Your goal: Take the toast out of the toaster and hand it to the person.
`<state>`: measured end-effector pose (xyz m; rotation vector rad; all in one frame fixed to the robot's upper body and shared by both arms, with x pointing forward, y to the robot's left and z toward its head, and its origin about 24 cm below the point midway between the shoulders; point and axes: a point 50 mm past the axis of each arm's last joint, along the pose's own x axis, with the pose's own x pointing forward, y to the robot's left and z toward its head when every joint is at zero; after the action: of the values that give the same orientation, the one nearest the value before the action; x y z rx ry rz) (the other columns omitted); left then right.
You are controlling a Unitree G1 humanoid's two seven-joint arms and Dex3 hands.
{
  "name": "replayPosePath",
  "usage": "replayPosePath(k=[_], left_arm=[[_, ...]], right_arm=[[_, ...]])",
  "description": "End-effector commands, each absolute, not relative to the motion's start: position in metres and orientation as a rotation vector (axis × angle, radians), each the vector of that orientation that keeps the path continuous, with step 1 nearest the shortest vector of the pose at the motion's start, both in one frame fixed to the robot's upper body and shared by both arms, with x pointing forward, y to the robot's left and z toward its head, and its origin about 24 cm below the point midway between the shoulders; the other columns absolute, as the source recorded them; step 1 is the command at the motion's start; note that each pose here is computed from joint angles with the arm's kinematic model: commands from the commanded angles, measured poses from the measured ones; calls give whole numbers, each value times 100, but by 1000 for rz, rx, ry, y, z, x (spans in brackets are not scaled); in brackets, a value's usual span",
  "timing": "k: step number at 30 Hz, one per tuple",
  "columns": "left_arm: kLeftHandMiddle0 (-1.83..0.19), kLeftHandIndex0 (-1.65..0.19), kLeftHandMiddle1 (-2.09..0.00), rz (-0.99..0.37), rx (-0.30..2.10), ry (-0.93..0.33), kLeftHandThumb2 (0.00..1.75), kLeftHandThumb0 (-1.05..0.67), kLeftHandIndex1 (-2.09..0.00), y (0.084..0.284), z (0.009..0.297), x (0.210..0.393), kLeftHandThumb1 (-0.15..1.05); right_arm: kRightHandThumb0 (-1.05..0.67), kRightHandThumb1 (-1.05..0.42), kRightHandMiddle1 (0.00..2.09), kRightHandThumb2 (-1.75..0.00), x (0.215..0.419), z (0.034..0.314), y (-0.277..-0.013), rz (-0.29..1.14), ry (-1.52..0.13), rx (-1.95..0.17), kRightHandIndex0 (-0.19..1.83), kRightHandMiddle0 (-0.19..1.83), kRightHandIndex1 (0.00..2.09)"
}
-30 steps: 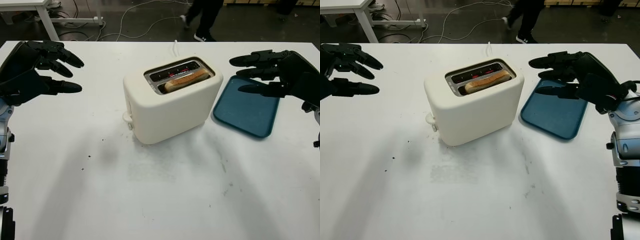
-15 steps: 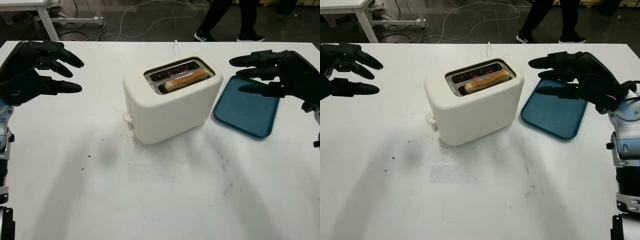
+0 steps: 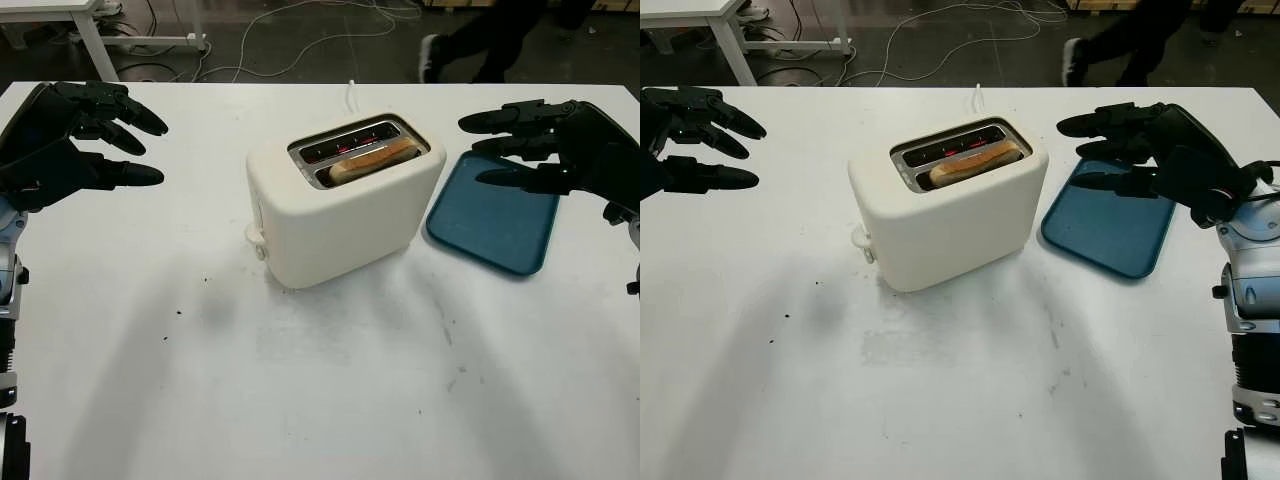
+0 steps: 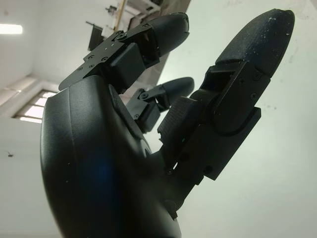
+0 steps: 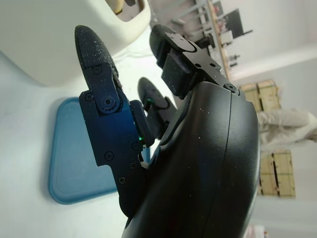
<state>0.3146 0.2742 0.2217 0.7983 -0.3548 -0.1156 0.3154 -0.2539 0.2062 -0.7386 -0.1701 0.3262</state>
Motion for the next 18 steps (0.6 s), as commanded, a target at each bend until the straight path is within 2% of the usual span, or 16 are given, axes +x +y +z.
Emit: replayPosePath(k=[1,18], left_arm=[[-79,-82,-82,-117,785,-359,0,-105,-67,275,220,314,63],[-81,-83,-82,-118,801,-365,0,-105,-67,273,225,314,62]], right_arm=[[-65,-83,0,0,315,206,-252,323,-176,-738,71,70,6],[-66,-84,1,0,315,208,-251,327,-183,-740,71,72,7]])
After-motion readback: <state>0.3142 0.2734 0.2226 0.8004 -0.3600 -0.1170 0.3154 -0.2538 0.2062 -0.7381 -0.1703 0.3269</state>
